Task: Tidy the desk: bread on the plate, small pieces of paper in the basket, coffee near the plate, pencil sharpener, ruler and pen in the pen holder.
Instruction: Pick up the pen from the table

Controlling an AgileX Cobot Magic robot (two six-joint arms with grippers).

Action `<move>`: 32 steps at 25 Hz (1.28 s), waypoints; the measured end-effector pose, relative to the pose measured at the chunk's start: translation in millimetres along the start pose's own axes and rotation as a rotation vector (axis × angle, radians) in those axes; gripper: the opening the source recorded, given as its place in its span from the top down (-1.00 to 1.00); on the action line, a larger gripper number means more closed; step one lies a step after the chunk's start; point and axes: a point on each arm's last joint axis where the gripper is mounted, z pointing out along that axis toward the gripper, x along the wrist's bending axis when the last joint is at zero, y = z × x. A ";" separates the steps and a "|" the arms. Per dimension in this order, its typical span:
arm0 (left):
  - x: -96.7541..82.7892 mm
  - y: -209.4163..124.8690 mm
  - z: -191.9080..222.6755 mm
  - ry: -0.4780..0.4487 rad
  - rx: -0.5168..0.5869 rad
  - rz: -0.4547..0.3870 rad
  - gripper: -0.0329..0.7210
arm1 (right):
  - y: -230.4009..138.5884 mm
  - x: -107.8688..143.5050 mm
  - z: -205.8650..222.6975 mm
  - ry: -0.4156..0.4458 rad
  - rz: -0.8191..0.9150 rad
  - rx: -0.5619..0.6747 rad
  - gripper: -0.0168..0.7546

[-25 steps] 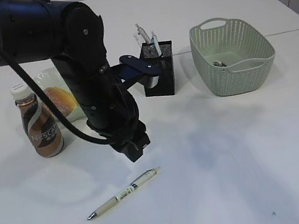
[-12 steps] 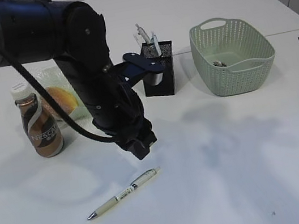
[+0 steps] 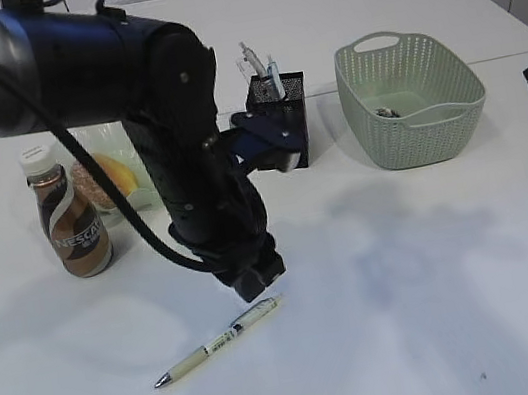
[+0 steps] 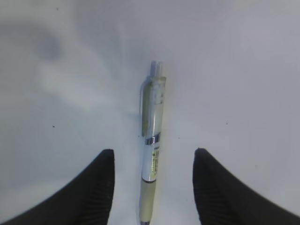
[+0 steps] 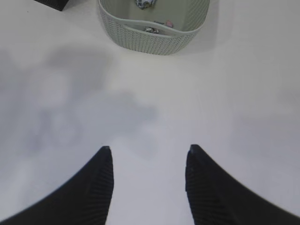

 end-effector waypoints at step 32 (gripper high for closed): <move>1.6 4.1 16.4 0.009 -0.009 -0.004 -0.10 | -5.5 -5.6 -0.3 -0.060 -0.037 0.061 -0.09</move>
